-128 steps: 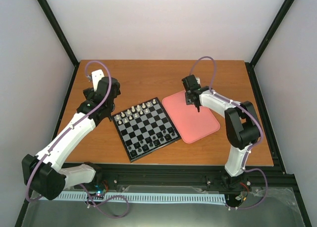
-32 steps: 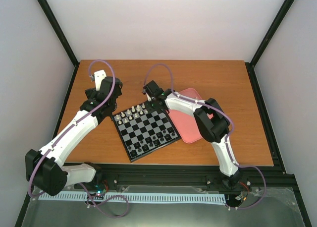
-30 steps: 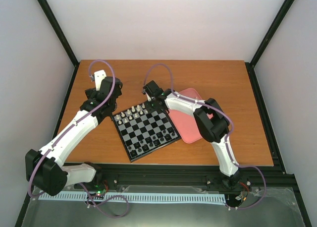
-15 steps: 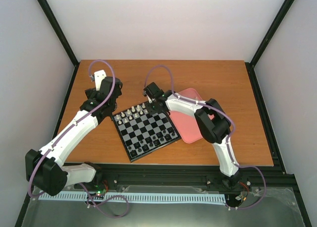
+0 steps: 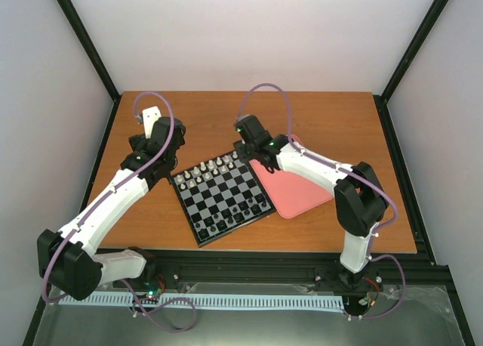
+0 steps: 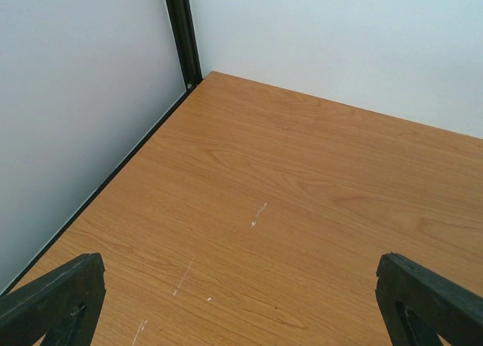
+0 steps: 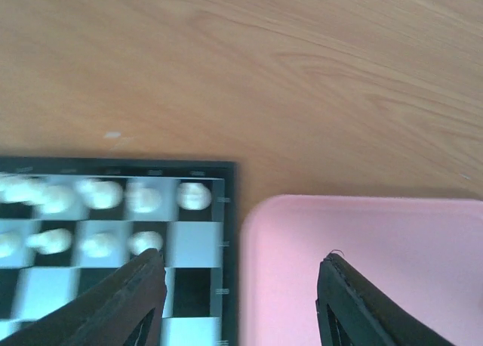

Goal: Set up the chess pieces on the board
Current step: Pick up the chess piece from the storage box.

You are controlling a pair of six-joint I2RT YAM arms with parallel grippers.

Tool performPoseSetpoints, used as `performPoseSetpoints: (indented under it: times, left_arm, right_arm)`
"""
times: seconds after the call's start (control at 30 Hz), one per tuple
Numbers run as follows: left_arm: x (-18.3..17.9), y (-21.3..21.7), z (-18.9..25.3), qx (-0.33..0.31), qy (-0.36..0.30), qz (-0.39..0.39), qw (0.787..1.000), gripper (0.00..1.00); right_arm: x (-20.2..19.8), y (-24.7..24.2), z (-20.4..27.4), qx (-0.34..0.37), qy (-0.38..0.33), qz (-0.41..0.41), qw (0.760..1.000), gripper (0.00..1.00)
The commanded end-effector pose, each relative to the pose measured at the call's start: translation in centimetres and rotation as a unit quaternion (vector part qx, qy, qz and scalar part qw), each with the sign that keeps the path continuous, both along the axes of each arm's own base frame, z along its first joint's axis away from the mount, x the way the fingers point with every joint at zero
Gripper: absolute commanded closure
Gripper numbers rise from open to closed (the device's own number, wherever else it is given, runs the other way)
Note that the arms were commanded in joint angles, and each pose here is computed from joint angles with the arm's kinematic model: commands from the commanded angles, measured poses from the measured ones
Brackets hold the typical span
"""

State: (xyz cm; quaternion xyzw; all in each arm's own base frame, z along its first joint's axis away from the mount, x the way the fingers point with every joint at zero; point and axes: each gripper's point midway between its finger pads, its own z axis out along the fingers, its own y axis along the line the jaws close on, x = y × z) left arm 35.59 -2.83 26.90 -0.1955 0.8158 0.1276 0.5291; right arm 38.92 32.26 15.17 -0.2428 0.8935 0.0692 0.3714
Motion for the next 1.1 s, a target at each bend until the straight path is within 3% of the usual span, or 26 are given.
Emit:
performPoseSetpoints:
  times: [0.0,0.13,0.4,0.93,1.07]
  left_arm:
    - [-0.2,0.4,1.9,-0.016,-0.026,0.008,0.999,0.00]
    - [-0.1,0.2,1.7,-0.016,-0.024,0.006,1.000,0.00]
    - [0.2,0.2,1.5,-0.011,-0.019,0.010,1.000,0.00]
    - [0.6,0.2,0.9,-0.004,-0.011,0.012,1.000,0.00]
    - [0.6,0.2,0.9,-0.003,-0.010,0.013,1.000,0.00]
  right_arm:
    - [3.7,-8.2,-3.1,-0.059,0.002,-0.131,0.990,0.46]
    - [5.7,-13.5,-5.9,-0.090,0.026,-0.200,0.975,0.47]
    - [7.5,-18.0,-9.6,-0.108,0.057,-0.246,0.961,0.53]
    - [8.8,-20.6,-11.4,-0.118,0.065,-0.276,0.952,0.58]
    - [9.1,-20.7,-12.0,-0.115,0.072,-0.275,0.952,0.67]
